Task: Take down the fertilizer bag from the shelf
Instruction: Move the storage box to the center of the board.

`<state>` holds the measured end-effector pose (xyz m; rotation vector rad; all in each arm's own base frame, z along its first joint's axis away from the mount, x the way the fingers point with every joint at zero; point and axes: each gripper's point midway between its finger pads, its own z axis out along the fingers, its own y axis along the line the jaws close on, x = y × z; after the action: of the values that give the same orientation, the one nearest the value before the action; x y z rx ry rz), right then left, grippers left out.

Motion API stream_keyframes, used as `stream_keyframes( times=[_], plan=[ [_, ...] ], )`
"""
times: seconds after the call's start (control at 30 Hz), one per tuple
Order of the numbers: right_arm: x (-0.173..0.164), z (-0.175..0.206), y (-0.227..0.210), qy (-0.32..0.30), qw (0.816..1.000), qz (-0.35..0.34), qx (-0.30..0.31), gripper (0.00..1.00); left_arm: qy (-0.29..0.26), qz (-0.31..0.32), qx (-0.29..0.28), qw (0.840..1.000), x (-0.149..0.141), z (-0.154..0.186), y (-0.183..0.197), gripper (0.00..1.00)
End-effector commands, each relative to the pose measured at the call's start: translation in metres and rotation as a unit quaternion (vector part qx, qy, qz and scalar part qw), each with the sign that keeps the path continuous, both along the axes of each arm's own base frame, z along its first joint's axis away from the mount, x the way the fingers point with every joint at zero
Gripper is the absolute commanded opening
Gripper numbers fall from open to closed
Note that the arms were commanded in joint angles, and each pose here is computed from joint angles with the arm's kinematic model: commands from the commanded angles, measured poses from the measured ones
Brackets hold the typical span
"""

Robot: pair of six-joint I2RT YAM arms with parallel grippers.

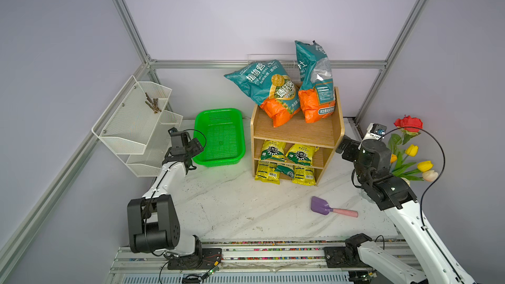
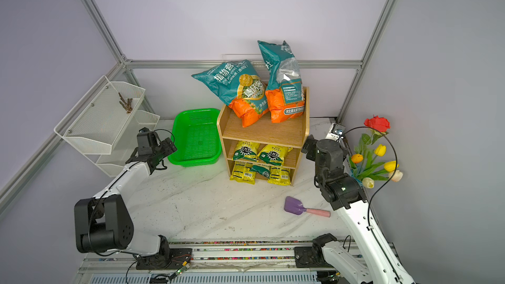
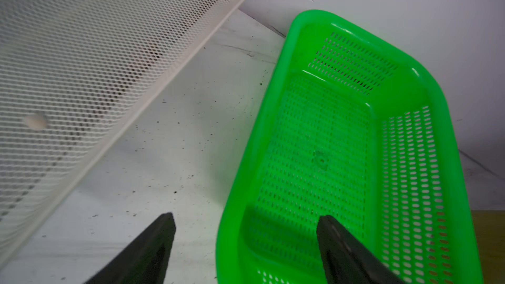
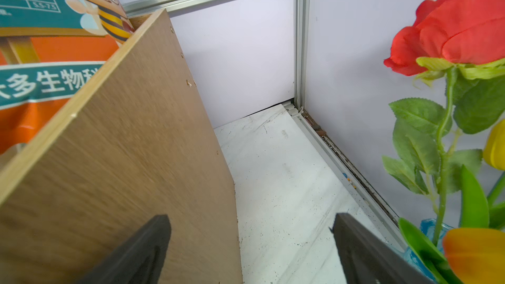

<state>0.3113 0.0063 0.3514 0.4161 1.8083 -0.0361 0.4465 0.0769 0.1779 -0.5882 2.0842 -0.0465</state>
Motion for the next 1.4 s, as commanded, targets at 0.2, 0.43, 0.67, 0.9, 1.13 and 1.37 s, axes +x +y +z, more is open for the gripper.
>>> stream_keyframes(
  times=[0.2, 0.43, 0.67, 0.9, 1.13, 1.37],
  plan=[
    [0.007, 0.001, 0.037, 0.003, 0.996, 0.081, 0.028, 1.0, 0.052, -0.061, 0.0, 0.997, 0.044, -0.022, -0.007, 0.62],
    [0.009, 0.008, 0.036, -0.009, 0.997, 0.078, 0.02, 1.0, 0.084, -0.087, -0.021, 0.992, 0.04, -0.037, -0.019, 0.15],
    [0.024, 0.005, 0.05, -0.009, 0.994, 0.102, 0.031, 1.0, 0.119, -0.113, 0.047, 0.985, -0.014, -0.017, -0.056, 0.15],
    [0.033, 0.038, 0.055, -0.026, 0.993, 0.117, -0.002, 1.0, 0.097, -0.091, 0.015, 0.991, -0.105, -0.005, -0.081, 0.16],
    [0.031, 0.12, 0.065, -0.1, 0.983, 0.153, -0.027, 0.99, 0.095, -0.09, -0.058, 0.99, -0.161, -0.017, -0.097, 0.16],
    [0.045, 0.167, 0.107, -0.129, 0.967, 0.218, -0.034, 1.0, 0.129, -0.121, -0.102, 0.979, -0.181, -0.04, -0.117, 0.17]
  ],
)
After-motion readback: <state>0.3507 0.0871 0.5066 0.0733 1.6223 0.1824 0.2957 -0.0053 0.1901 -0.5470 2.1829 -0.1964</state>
